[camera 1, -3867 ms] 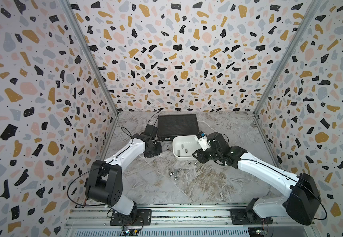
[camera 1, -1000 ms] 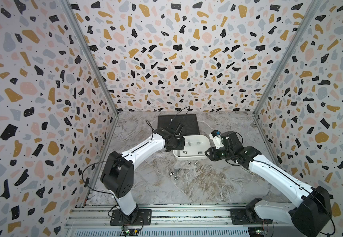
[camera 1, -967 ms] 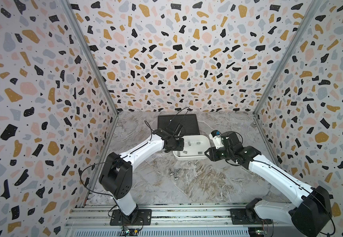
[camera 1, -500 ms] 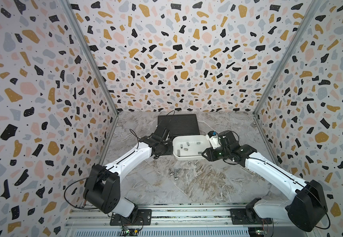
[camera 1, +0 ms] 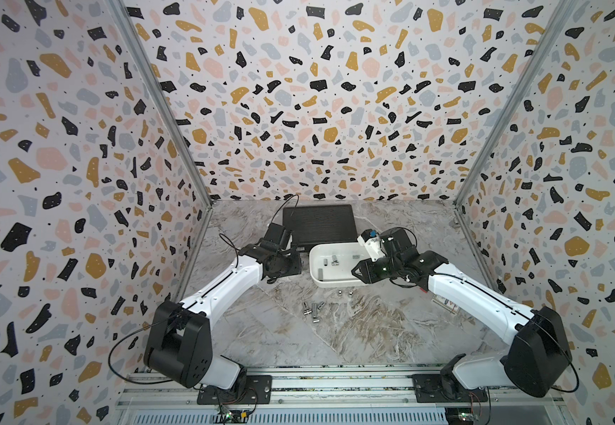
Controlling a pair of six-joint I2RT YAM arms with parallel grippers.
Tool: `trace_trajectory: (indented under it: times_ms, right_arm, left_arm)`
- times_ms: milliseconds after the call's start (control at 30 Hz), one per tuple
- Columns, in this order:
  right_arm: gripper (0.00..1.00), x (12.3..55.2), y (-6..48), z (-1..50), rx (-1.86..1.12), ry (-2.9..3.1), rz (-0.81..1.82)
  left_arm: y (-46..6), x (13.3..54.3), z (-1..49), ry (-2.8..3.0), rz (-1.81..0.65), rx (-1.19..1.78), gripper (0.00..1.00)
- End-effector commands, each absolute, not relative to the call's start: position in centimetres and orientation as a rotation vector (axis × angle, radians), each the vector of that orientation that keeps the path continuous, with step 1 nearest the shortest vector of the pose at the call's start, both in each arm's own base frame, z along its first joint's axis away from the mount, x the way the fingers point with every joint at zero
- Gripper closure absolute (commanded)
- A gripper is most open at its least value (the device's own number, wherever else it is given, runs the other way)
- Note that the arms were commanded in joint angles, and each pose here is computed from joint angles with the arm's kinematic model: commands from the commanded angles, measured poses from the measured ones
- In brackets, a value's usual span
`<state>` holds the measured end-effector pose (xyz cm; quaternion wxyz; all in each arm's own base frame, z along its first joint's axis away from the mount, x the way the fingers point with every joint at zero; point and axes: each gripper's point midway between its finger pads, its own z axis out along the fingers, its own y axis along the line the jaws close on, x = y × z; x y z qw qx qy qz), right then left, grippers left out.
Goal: Put the socket on the desktop into the storage box
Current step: Pick up the socket head at the center of the board.
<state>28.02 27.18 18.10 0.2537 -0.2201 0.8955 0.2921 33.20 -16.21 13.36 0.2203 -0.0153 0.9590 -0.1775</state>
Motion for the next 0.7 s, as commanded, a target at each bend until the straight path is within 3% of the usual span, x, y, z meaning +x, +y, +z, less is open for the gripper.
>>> trace_trajectory:
  times_ms: [0,667]
  right_arm:
    - [0.60,28.4,28.4,20.2,-0.642,2.374,0.817]
    - [0.60,30.0,32.0,21.3,-0.726,2.340,0.859]
  left_arm:
    - [-15.7,33.4,14.2,2.617,-0.507,-0.043,0.57]
    - [-14.9,36.4,12.6,2.653,-0.499,-0.122,0.57]
